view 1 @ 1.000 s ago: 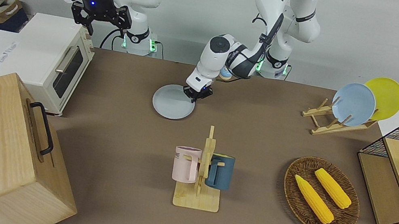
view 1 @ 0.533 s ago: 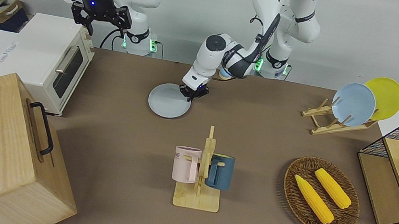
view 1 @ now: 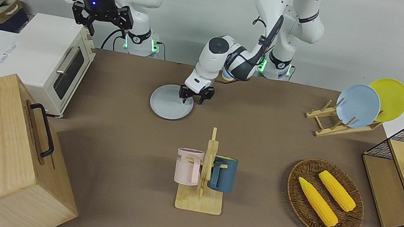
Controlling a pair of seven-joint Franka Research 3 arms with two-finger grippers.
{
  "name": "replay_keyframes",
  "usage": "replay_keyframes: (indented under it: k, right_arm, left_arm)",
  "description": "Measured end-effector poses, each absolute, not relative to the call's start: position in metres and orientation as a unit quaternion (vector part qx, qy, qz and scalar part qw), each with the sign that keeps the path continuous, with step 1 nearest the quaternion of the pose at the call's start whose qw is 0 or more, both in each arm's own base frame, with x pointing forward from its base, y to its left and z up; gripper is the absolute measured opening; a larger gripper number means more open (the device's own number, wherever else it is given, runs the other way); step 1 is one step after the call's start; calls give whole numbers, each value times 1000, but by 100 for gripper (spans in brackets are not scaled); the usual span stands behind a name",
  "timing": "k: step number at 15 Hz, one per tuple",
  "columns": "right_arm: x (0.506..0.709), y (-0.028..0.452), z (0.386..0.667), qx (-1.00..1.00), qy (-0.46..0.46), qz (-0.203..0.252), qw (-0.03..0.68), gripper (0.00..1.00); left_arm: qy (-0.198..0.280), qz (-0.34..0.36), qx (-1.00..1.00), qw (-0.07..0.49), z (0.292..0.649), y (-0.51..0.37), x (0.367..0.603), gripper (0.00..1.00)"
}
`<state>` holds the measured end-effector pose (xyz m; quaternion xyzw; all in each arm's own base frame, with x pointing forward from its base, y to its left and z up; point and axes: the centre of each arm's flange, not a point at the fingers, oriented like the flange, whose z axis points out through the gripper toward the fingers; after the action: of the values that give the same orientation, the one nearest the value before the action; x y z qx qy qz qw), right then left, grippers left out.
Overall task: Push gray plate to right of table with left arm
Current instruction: 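Continue pushing the gray plate toward the toaster oven, then withdraw the left gripper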
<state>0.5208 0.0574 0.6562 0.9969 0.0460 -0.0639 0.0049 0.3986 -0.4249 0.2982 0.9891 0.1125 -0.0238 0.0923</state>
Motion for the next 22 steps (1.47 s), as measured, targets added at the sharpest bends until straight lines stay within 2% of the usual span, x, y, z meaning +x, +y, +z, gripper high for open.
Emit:
replay_keyframes:
  k: [1, 2, 6, 9, 19, 22]
  right_arm:
    - [521, 57, 656, 997, 46, -64, 5, 99]
    - [521, 57, 656, 997, 46, -64, 5, 99]
    - [521, 57, 656, 997, 46, -64, 5, 99]
    - [521, 57, 656, 997, 46, -64, 5, 99]
    - [521, 57, 656, 997, 46, -64, 5, 99]
    - [521, 57, 656, 997, 46, -64, 5, 99]
  left_arm:
    - [113, -22, 989, 93, 300, -425, 400, 98]
    - [113, -21, 989, 94, 301, -424, 401, 100]
    - [91, -20, 991, 92, 305, -417, 407, 100]
    - [63, -30, 994, 79, 315, -392, 423, 100]
    - [4, -63, 996, 58, 371, -278, 474, 100]
    - [-11, -86, 995, 57, 402, -224, 496, 100]
